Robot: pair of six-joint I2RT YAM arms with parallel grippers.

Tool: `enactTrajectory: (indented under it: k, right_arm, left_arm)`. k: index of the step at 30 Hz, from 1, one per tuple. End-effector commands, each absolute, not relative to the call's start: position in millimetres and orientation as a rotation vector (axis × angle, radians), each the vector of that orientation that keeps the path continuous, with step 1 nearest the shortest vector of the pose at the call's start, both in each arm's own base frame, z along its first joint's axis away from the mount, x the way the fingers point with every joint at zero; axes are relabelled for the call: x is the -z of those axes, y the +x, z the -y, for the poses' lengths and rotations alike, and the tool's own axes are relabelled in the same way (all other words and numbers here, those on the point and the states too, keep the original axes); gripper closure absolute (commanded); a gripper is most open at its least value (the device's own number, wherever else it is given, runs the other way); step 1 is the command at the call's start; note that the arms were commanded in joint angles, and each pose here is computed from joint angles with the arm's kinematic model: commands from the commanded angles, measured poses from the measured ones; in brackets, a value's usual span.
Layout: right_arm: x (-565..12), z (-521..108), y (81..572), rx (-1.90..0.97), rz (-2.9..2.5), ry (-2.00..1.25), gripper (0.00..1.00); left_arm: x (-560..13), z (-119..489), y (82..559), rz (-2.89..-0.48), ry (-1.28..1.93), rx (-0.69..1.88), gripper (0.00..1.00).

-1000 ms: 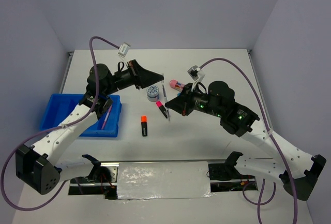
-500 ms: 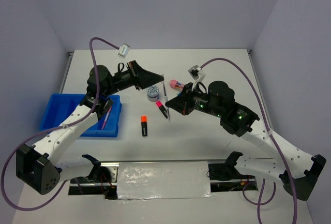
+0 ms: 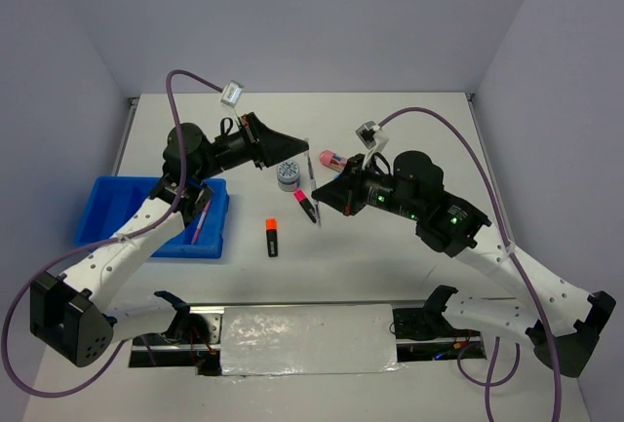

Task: Sort the stationery into containers
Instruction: Close the pen cap on the pen.

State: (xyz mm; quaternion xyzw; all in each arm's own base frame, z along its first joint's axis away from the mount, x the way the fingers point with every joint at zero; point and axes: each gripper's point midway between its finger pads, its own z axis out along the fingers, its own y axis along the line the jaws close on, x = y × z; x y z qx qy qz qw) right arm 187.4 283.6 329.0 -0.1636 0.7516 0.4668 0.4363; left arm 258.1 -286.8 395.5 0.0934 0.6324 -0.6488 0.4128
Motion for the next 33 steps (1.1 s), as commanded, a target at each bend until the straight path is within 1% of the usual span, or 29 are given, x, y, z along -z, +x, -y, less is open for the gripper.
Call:
enactTrajectory:
  k: [1,5,10,19,33]
  right_arm:
    - [-365.4,-286.2,184.9,-1.204,-1.769,-0.415,1.00]
    - [-363.7,-286.5,186.0,-1.203,-1.771,-0.407,1.00]
    - [-355.9,-294.4,182.1,-1.243,-1.798,-0.429,1.00]
    - [-338.4,-295.9,180.3,-1.230,-1.844,-0.437,1.00]
    - [-346.9,-293.3,189.5,-1.174,-1.834,-0.423,1.00]
  left_arm:
    - [-404.2,283.2,253.9,-1.531,0.266,1.622,1.00]
    - [-406.3,283.7,251.4,-1.514,0.266,1.651,1.00]
    - [-407.1,280.6,255.0,-1.523,0.241,1.612,1.00]
    - [-422.9,276.3,267.5,-1.506,0.184,1.554,1.00]
    - [-414.7,276.8,260.1,-1.511,0.194,1.589,1.00]
